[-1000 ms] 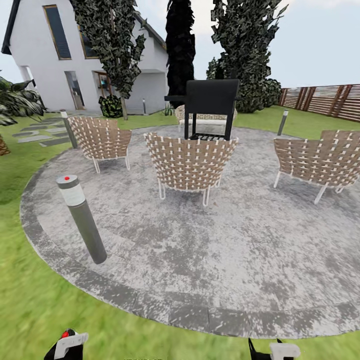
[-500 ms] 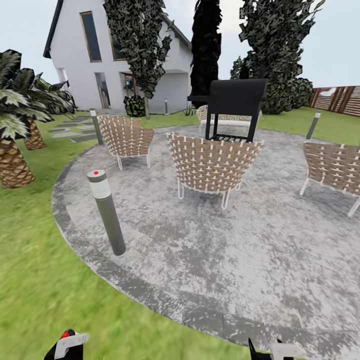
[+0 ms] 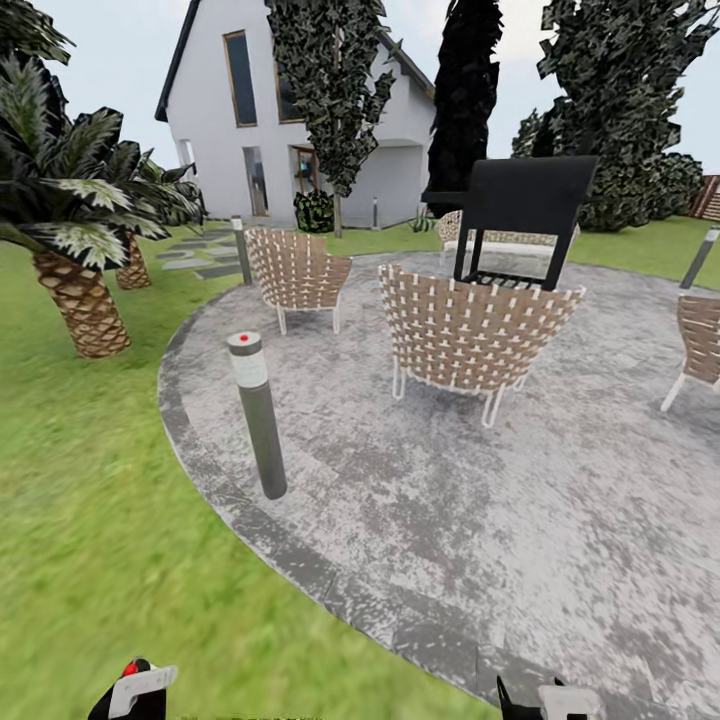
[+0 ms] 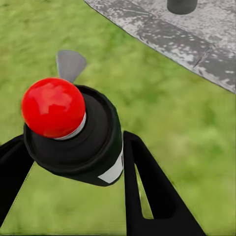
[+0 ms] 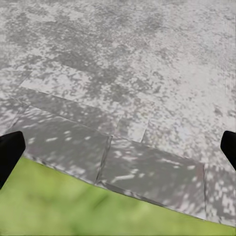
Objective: In the garden, pick up the pesticide atomizer on the floor and spray pesticide onto both trees until each tree trunk is fully covered.
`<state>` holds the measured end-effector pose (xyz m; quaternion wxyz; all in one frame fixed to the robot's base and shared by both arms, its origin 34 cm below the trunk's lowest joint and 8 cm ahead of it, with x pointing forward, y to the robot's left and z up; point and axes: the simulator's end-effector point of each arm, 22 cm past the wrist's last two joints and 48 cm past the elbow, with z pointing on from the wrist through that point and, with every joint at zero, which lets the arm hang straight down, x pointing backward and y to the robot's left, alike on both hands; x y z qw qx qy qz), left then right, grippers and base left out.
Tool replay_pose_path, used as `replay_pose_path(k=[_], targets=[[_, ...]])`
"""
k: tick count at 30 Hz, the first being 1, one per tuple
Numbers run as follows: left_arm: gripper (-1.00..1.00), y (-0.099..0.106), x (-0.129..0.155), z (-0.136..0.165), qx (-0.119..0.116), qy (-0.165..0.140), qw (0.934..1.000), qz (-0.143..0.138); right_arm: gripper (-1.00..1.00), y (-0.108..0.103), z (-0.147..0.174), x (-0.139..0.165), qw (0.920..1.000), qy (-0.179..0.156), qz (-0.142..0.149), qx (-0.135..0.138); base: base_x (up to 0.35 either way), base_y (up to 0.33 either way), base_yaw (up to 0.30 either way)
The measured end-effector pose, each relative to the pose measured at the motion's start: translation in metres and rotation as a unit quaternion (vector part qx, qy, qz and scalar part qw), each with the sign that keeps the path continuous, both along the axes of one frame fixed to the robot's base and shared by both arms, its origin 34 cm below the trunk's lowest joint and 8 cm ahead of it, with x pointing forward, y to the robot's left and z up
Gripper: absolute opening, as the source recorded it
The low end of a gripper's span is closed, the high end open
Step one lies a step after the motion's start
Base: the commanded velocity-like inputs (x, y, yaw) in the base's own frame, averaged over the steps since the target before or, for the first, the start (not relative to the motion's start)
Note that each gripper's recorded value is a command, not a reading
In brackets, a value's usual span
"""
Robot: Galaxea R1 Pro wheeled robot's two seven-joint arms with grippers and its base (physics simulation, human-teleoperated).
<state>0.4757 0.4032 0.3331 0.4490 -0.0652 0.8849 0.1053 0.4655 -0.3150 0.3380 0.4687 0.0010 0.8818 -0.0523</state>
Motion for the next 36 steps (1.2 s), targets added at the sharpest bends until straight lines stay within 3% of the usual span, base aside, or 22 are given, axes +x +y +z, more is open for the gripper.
replay_pose_path(k=[36], targets=[[-1.0,-0.002,0.0008,-0.0004,-0.003,0.0,1.0,0.002,1.0,0.0005,0.0007,0.0008,1.0,-0.001,0.001,0.0,0.0,0.0,0.273]])
